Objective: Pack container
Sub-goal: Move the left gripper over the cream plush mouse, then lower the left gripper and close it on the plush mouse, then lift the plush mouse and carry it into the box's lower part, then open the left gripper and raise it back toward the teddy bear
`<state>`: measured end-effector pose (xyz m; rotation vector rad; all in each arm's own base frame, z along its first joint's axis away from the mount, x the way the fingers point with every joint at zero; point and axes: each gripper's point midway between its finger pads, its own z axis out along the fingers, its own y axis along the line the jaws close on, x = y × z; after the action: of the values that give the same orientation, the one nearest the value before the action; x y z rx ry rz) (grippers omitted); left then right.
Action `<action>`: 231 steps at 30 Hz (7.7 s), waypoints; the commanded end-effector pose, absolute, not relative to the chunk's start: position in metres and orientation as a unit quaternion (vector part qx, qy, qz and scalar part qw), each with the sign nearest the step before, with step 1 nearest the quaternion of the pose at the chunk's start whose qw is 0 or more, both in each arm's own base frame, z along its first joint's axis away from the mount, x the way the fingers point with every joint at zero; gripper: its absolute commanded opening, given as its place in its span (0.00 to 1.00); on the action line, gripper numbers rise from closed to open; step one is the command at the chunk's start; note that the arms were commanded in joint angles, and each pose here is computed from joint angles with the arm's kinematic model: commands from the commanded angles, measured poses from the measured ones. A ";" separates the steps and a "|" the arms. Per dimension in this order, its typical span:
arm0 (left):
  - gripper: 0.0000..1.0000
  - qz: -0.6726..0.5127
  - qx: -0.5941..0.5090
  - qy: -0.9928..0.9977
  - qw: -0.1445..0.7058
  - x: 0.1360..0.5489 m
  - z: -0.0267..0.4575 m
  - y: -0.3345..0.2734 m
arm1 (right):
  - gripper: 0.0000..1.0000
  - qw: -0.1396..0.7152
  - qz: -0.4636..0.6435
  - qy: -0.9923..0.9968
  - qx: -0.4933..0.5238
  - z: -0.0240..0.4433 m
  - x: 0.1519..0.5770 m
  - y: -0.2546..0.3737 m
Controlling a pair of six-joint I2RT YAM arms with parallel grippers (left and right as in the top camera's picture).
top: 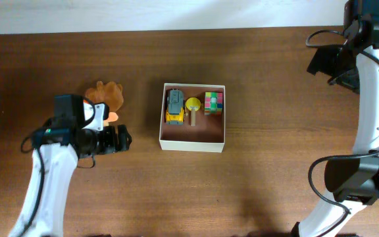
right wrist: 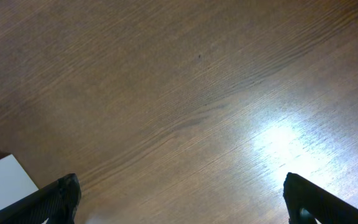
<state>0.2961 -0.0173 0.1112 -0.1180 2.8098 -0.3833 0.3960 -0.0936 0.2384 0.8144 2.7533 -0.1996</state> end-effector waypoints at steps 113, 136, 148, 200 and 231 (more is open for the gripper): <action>0.13 0.092 -0.040 0.973 0.206 0.406 0.041 0.047 | 0.99 0.124 -0.077 0.946 0.288 0.234 0.395 -0.097; 0.02 0.070 -0.038 0.967 0.240 0.419 0.149 0.007 | 0.99 0.124 -0.077 0.946 0.288 0.234 0.395 -0.097; 0.02 -0.033 0.001 0.961 0.275 0.382 0.219 -0.071 | 0.99 0.124 -0.077 0.946 0.288 0.234 0.395 -0.097; 0.04 -0.175 0.133 0.948 0.228 0.361 0.137 -0.309 | 0.99 0.124 -0.077 0.946 0.288 0.234 0.395 -0.097; 0.99 0.091 -0.017 0.957 0.274 0.471 0.195 -0.017 | 0.99 0.124 -0.077 0.946 0.288 0.234 0.395 -0.097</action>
<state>0.4597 -0.0480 0.2011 -0.1252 2.5753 0.1184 0.3955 -0.0935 0.2374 0.8152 2.7581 -0.2007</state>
